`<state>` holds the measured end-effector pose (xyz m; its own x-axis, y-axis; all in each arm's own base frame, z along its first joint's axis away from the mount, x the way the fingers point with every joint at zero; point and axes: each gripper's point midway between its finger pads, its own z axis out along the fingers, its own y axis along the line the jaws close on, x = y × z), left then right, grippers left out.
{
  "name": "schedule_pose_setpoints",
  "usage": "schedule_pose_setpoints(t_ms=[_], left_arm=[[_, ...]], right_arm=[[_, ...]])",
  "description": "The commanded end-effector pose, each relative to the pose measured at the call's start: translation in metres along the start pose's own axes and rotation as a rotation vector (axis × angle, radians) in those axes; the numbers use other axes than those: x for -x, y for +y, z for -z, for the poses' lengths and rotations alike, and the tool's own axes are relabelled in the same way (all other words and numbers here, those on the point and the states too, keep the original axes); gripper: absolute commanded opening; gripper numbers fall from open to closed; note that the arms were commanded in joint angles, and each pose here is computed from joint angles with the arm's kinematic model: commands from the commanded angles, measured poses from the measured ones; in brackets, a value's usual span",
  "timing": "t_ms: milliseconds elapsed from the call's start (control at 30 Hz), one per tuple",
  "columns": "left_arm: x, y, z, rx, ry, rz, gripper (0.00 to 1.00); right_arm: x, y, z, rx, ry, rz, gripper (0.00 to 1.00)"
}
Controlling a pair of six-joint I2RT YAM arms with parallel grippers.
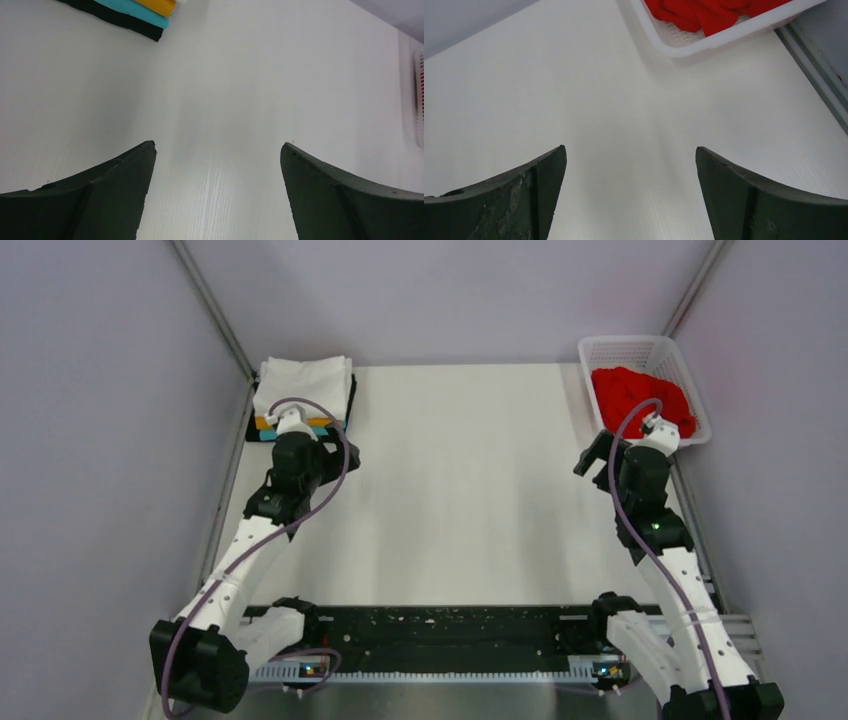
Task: Fold and stack the t-shirts
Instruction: Grab crumpled tshirt from bin with the right arm
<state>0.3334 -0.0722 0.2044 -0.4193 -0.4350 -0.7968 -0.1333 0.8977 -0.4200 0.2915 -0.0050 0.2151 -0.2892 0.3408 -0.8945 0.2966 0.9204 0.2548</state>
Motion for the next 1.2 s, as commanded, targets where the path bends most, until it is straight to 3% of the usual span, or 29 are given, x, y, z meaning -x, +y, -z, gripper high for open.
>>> schedule_pose_setpoints(t_ms=[0, 233, 500, 833, 933, 1167], left_arm=[[0.024, -0.016, -0.003, -0.05, -0.065, -0.012, 0.99], [0.024, -0.015, -0.017, -0.022, -0.052, -0.003, 0.99], [0.029, -0.009, -0.026, 0.043, -0.049, 0.029, 0.99], [0.037, 0.003, -0.034, 0.133, -0.055, 0.06, 0.99], [0.036, 0.002, -0.035, 0.131, -0.053, 0.073, 0.99], [0.031, 0.006, -0.032, 0.144, -0.047, 0.092, 0.99]], right_arm=[[0.04, 0.015, -0.006, 0.039, -0.118, -0.018, 0.99], [0.08, 0.025, -0.054, -0.073, -0.105, 0.039, 0.99], [0.12, -0.032, -0.159, -0.307, 0.017, -0.059, 0.98], [0.066, -0.08, -0.303, -0.38, 0.263, -0.03, 0.92], [0.058, -0.091, -0.337, -0.406, 0.256, -0.008, 0.88], [0.01, -0.096, -0.383, -0.355, 0.321, 0.012, 0.71]])
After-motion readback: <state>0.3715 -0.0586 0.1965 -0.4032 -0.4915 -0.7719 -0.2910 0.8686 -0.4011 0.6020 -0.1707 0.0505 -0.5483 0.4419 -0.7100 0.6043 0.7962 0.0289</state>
